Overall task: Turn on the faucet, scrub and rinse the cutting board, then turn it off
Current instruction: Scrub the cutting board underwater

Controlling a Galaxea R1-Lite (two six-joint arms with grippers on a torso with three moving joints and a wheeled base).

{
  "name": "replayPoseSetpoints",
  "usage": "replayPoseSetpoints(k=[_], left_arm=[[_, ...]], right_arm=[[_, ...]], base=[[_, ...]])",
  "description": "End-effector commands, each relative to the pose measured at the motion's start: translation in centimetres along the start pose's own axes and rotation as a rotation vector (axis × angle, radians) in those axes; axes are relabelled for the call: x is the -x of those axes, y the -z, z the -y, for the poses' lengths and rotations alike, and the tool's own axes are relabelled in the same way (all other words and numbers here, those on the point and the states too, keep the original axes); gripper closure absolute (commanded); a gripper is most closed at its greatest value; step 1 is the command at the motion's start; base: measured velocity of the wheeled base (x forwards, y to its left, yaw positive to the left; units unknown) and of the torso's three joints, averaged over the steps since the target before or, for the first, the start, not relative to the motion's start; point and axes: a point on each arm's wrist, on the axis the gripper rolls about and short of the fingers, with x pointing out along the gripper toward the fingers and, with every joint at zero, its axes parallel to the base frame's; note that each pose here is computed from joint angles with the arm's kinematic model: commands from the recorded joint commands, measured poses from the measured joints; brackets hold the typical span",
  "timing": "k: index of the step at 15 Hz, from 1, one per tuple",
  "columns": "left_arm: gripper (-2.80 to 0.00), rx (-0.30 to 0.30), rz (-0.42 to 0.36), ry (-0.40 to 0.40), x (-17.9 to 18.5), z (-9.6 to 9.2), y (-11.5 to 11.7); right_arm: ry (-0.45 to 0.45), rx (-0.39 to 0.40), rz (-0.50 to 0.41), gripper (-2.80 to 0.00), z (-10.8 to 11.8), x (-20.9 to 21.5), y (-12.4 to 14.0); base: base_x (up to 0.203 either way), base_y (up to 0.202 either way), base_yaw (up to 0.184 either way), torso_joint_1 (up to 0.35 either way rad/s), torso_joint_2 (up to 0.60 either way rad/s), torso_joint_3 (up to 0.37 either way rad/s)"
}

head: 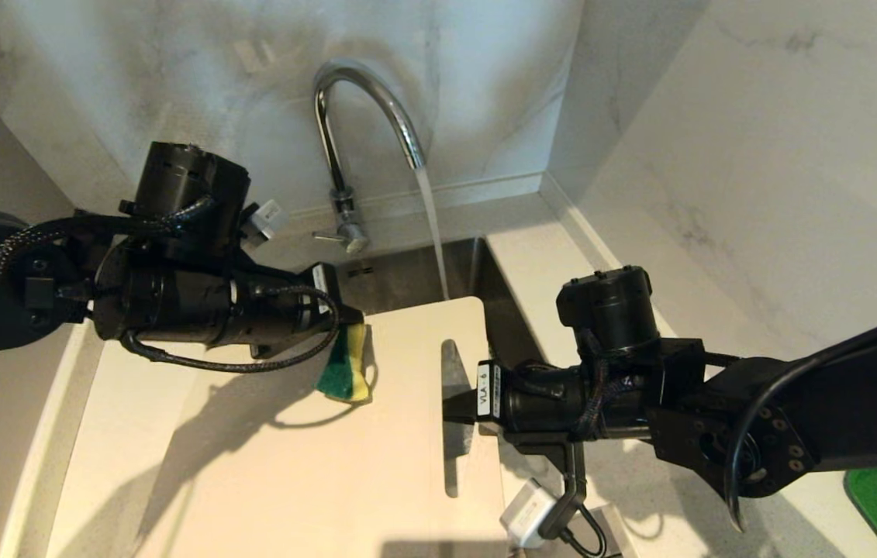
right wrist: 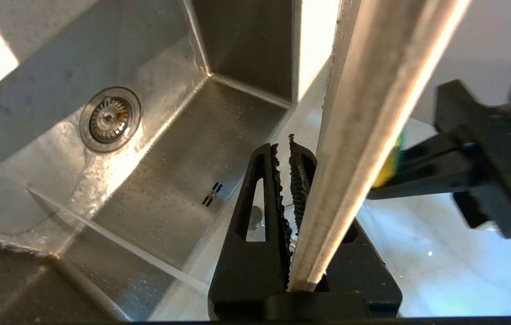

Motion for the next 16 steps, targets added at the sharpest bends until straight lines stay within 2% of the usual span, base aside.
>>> replayPoseSetpoints(k=[1,5,9,11,14,16], left_arm=[[0.00,0.005,-0.011,-0.010,-1.1,-0.1,0.0],[0.00,0.007,-0.035,-0.038,-1.9,-0.7,0.5],[0.00,0.008,-0.055,-0.092,-2.3,-2.5,0.9],[0.00,-0.029,-0.069,-0.140,-2.5,-4.0,1.1],[0.00,-0.027,-0.083,-0.209,-2.5,-6.5,1.4],[0.00,-0.040,-0.062,-0.234,-2.6,-8.6,1.7]], right_arm=[[0.008,0.018,-0.002,0.00,0.2,0.1,0.1],[0.006,0.006,-0.002,0.00,0.1,0.1,0.1],[0.008,0.006,-0.004,0.00,0.2,0.1,0.1],[0.005,0.003,-0.001,0.00,0.1,0.1,0.0],[0.004,0.002,-0.001,0.00,0.0,0.1,0.0],[0.003,-0.001,0.000,0.00,0.0,0.1,-0.1]], base=[[0.000,0.000,0.000,0.000,0.00,0.000],[0.000,0.000,0.000,0.000,0.00,0.000],[0.000,0.000,0.000,0.000,0.00,0.000],[0.000,0.000,0.000,0.000,0.00,0.000],[0.000,0.000,0.000,0.000,0.00,0.000],[0.000,0.000,0.000,0.000,0.00,0.000]])
